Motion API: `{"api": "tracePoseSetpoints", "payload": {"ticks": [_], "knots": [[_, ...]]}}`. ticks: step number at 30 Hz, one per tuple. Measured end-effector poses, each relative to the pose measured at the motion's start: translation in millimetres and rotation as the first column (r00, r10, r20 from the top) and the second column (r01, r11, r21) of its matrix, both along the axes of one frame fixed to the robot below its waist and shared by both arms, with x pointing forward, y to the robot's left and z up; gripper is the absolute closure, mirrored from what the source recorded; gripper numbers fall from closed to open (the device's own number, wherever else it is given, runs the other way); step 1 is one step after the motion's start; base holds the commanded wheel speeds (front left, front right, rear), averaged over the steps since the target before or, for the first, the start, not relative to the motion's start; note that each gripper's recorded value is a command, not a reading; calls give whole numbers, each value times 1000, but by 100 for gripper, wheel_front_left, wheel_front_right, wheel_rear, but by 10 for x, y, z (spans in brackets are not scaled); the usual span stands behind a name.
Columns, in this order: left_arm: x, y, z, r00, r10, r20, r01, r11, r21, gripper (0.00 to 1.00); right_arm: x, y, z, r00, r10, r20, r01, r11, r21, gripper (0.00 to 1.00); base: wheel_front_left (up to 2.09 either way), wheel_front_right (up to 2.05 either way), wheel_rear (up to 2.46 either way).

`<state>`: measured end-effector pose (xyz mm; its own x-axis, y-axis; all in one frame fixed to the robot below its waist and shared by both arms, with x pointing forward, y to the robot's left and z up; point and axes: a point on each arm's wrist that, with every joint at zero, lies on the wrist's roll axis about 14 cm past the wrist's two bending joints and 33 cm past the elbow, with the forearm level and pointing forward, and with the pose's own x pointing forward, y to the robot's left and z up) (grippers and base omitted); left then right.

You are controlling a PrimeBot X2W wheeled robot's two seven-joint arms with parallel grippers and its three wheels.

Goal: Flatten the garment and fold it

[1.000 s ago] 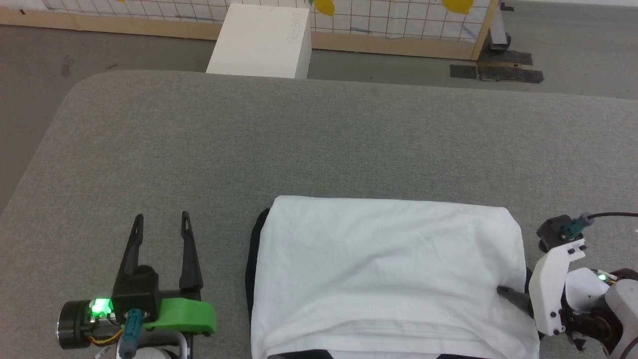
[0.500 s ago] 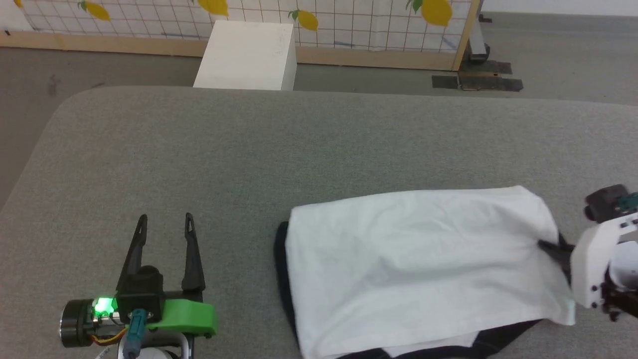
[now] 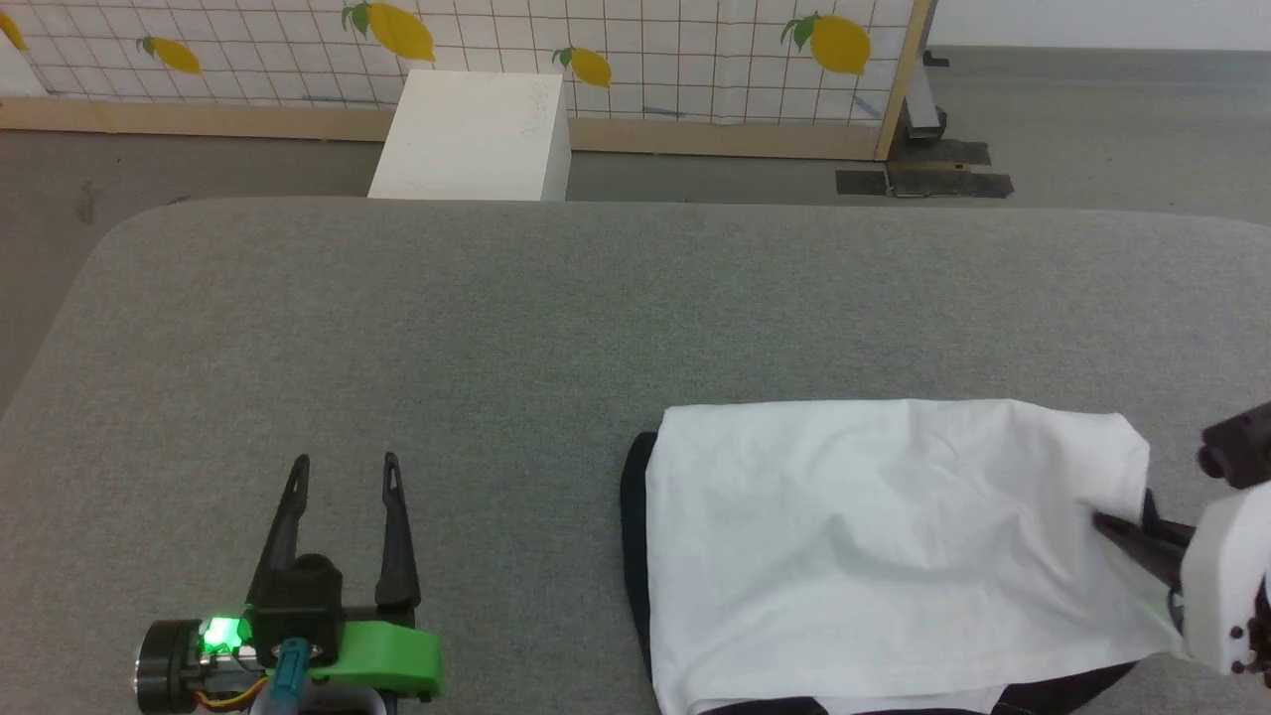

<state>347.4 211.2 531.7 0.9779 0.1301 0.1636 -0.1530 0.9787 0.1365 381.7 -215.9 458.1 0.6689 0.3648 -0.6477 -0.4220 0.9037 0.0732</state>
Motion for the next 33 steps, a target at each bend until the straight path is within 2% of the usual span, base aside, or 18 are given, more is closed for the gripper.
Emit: {"api": "tracePoseSetpoints", "payload": {"ticks": [5, 8, 17, 24, 30, 33], "knots": [[2, -38, -36, 1000, -7, -11, 7, 1000, -2, 0, -73, 481, 184, 987, 154, 34, -155, 987, 30, 100, 0, 0, 0], [8, -57, -80, 1000, -10, -24, 10, 1000, -9, 0, -128, 847, 246, 965, 258, 40, -260, 965, 45, 100, 0, 0, 0], [66, -77, -177, 999, -8, -54, 6, 999, -35, 0, -109, 1826, 273, 855, 517, 43, -518, 855, 28, 100, 0, 0, 0], [138, -23, -231, 997, 15, -71, -19, 999, -45, 0, 50, 2227, -26, 816, 578, -2, -578, 816, -1, 100, 0, 0, 0], [218, 16, -276, 996, 30, -84, -34, 998, -48, 0, 99, 2173, -626, 817, 559, -142, -570, 819, -60, 100, 0, 0, 0], [231, 45, -299, 995, 37, -92, -42, 998, -48, 0, 74, 2180, -783, 809, 567, -158, -581, 811, -65, 100, 0, 0, 0]]}}
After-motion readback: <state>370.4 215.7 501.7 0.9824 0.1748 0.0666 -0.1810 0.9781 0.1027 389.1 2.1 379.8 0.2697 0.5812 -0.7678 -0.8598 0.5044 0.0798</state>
